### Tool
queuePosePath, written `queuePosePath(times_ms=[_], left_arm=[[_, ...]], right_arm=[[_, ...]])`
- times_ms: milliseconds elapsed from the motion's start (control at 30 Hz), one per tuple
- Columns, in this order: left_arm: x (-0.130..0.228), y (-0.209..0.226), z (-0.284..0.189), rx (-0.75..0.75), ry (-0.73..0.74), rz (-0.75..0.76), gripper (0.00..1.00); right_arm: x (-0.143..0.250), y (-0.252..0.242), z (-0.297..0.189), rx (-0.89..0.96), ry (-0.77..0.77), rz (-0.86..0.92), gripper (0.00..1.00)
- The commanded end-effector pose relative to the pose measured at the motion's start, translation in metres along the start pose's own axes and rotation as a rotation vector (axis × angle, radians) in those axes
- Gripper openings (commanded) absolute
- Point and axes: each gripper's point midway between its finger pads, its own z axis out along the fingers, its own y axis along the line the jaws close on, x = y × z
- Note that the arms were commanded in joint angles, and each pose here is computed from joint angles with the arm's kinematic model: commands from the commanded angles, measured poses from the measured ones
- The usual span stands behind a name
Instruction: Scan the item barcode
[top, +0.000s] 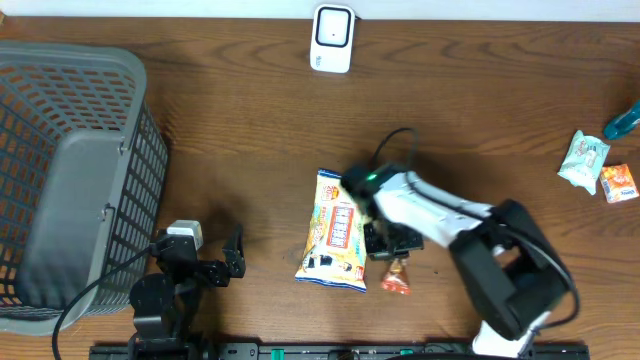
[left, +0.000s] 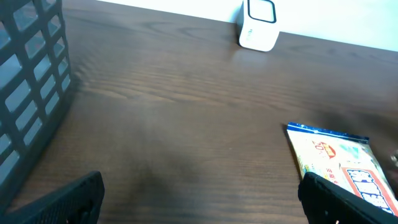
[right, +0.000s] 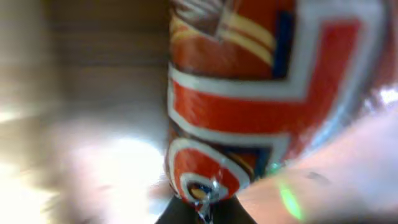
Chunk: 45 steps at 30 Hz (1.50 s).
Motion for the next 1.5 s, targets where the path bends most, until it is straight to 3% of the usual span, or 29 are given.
queuePosePath(times_ms=[0, 67, 100, 167, 533, 933, 1033, 1133, 1200, 1267, 1467], left_arm=[[0.010, 0.001, 0.002, 0.002, 0.028, -0.018, 1.00], [0.010, 0.001, 0.002, 0.002, 0.028, -0.018, 1.00], [0.010, 0.001, 0.002, 0.002, 0.028, -0.018, 1.00], [0.010, 0.001, 0.002, 0.002, 0.028, -0.018, 1.00], [0.010, 0.001, 0.002, 0.002, 0.028, -0.018, 1.00], [0.010, 0.001, 0.002, 0.002, 0.028, -0.018, 1.00], [0.010, 0.001, 0.002, 0.002, 0.028, -0.018, 1.00], [0.010, 0.001, 0.002, 0.002, 0.028, -0.018, 1.00], [0.010, 0.001, 0.002, 0.002, 0.028, -0.018, 1.00], [0.010, 0.001, 0.002, 0.002, 0.028, -0.018, 1.00], [0.010, 0.001, 0.002, 0.002, 0.028, -0.018, 1.00]], right_arm=[[0.015, 0.059, -0.055, -0.611, 0.007, -0.357, 0.01], [0.007, 0.059, -0.083, -0.811, -0.060, -0.401, 0.01], [0.006, 0.062, -0.104, -0.988, -0.137, -0.497, 0.01], [0.010, 0.066, -0.125, -1.145, -0.258, -0.640, 0.01], [0.020, 0.082, -0.181, -1.437, -0.678, -1.007, 0.01], [0.019, 0.082, -0.184, -1.429, -0.758, -1.076, 0.01], [0.009, 0.082, -0.163, -1.286, -0.754, -1.146, 0.01], [-0.030, 0.081, -0.151, -1.135, -0.697, -1.025, 0.01], [-0.071, 0.077, -0.146, -1.013, -0.674, -0.807, 0.01], [-0.127, 0.063, -0.149, -0.865, -0.720, -0.466, 0.01], [-0.178, 0.053, -0.192, -0.790, -0.833, -0.274, 0.01]])
